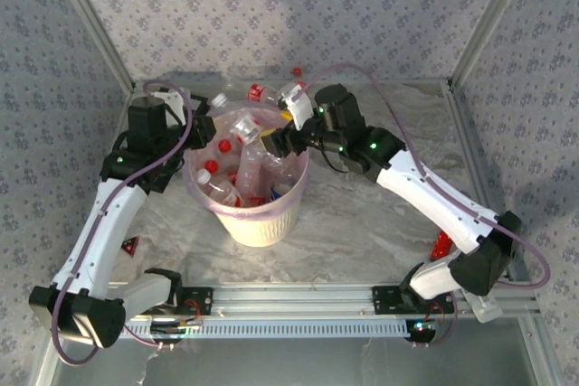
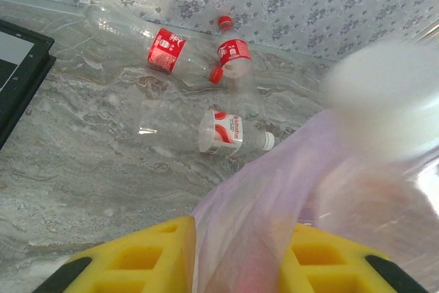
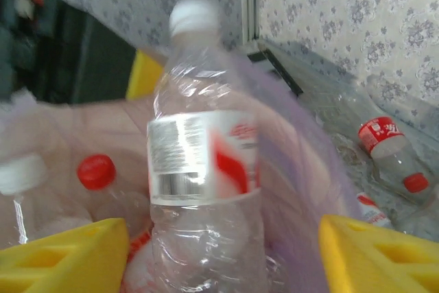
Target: Put the plastic bottles in the bin
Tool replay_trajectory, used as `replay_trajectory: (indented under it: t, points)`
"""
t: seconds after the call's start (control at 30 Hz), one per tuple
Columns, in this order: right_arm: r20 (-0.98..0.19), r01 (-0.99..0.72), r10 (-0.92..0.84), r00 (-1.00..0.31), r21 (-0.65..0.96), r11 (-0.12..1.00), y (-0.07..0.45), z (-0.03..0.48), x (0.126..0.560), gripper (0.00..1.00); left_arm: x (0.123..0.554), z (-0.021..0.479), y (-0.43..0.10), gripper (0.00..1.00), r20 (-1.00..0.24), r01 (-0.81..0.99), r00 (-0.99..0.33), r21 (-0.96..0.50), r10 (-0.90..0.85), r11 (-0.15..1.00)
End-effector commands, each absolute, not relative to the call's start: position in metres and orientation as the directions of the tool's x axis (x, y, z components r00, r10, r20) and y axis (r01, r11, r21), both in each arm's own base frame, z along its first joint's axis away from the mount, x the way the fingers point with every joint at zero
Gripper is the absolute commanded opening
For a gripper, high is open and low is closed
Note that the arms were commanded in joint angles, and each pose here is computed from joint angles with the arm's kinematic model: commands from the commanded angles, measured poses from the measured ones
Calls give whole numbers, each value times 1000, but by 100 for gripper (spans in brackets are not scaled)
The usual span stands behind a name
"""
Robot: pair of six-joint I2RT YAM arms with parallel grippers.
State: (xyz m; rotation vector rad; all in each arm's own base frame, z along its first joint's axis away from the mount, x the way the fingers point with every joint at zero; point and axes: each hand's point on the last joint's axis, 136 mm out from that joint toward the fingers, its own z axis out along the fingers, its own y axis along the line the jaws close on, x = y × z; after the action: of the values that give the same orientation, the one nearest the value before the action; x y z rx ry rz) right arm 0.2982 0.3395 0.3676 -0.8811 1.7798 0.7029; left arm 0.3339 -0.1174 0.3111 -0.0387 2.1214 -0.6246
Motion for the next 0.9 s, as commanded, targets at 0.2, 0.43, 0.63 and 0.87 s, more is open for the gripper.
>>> replay_trajectory:
  t: [0.2, 0.43, 0.63, 0.87]
  points:
    - [-943, -818, -232, -240, 67, 572, 342, 400, 293, 62, 331, 327, -115, 32, -791, 219, -566, -417, -234, 882]
    - [-923, -615, -59, -381, 206, 761, 276, 396, 341, 68, 306, 383, -92, 55, -873, 222, -453, -306, -179, 926]
    - [-875, -443, 74, -478, 313, 840, 221, 368, 369, 76, 315, 418, -94, 62, -899, 241, -383, -318, -211, 917]
    - [-847, -417, 85, -525, 342, 842, 207, 345, 363, 78, 365, 389, -108, 59, -880, 207, -449, -269, -153, 941]
